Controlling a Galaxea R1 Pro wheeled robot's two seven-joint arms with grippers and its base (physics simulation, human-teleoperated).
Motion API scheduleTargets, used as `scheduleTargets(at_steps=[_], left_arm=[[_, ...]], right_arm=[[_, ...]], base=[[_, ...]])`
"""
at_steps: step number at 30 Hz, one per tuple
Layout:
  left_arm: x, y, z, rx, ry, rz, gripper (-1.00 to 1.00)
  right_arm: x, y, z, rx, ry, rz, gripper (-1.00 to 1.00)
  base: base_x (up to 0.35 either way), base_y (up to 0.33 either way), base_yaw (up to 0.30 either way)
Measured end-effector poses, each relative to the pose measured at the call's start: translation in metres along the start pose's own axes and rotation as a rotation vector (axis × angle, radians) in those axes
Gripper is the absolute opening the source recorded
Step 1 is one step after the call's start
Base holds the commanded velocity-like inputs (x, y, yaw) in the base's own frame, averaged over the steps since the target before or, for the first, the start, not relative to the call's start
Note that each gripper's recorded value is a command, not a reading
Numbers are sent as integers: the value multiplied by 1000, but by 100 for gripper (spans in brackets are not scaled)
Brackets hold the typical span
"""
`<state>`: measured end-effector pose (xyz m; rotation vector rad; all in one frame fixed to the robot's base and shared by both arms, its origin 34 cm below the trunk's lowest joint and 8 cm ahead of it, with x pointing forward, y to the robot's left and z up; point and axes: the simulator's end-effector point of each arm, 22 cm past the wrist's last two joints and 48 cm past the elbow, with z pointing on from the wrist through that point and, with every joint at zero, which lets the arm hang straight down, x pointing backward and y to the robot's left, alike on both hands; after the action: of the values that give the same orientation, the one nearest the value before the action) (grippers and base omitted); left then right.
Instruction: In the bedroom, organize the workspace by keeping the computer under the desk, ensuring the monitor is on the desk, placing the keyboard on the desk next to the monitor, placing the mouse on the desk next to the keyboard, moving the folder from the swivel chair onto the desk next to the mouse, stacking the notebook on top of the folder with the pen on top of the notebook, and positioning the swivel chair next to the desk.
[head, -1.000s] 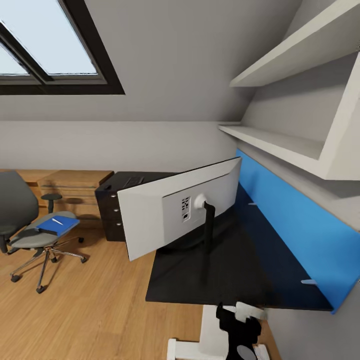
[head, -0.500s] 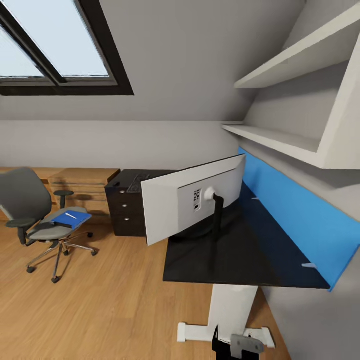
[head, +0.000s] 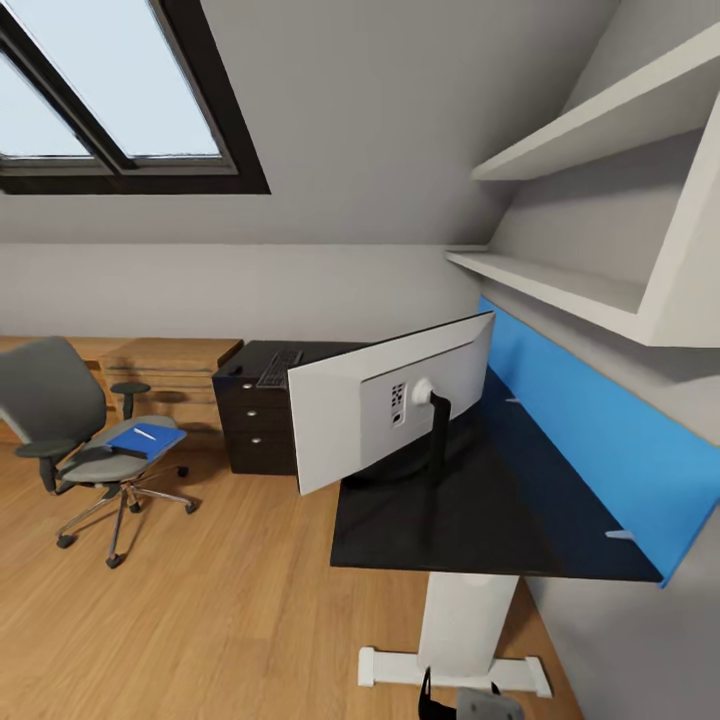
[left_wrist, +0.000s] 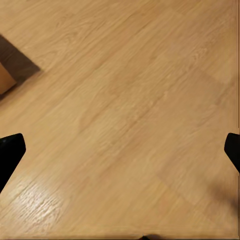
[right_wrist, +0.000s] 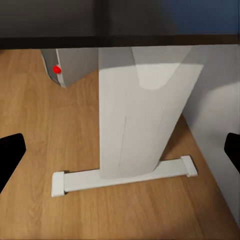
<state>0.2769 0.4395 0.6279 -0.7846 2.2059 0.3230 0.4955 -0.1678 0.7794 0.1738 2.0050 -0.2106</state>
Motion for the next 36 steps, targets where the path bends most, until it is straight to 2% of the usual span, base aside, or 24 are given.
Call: scheduleTargets(at_steps=[2, 3, 4, 5, 7, 8, 9, 13, 21, 31, 33, 36], left_arm=[[2, -5, -3, 9, 6, 10, 100], [9, -18, -8, 44, 18, 68, 100], [10, -20, -10, 50, 21, 82, 100], [21, -25, -12, 68, 66, 128, 100], [32, -24, -16, 68, 123, 141, 100], [44, -22, -19, 65, 182, 150, 100], [68, -20, -25, 65, 296, 161, 100], [68, -22, -31, 69, 306, 160, 100], [65, -20, -41, 67, 312, 165, 100], [57, -17, -52, 62, 275, 169, 100], [58, -19, -56, 65, 266, 174, 100], [58, -23, -61, 81, 257, 208, 100]], right_arm=[[2, -2, -1, 5, 8, -4, 100], [9, -5, -2, 13, 10, -2, 100], [8, -6, -3, 13, 5, 3, 100], [10, -8, -4, 17, -17, 22, 100], [19, -12, -7, 23, -5, 10, 100], [27, -12, -9, 26, 9, 2, 100], [27, -9, -13, 30, -19, 43, 100], [25, -10, -16, 32, -20, 48, 100], [34, -16, -22, 39, 13, 19, 100], [31, -18, -29, 41, 31, 14, 100], [31, -19, -30, 42, 34, 13, 100], [32, -21, -32, 46, 42, 9, 100]], base=[[0, 0, 0], [0, 0, 0], [0, 0, 0], [0, 0, 0], [0, 0, 0], [0, 0, 0], [0, 0, 0], [0, 0, 0], [0, 0, 0], [0, 0, 0], [0, 0, 0], [0, 0, 0]])
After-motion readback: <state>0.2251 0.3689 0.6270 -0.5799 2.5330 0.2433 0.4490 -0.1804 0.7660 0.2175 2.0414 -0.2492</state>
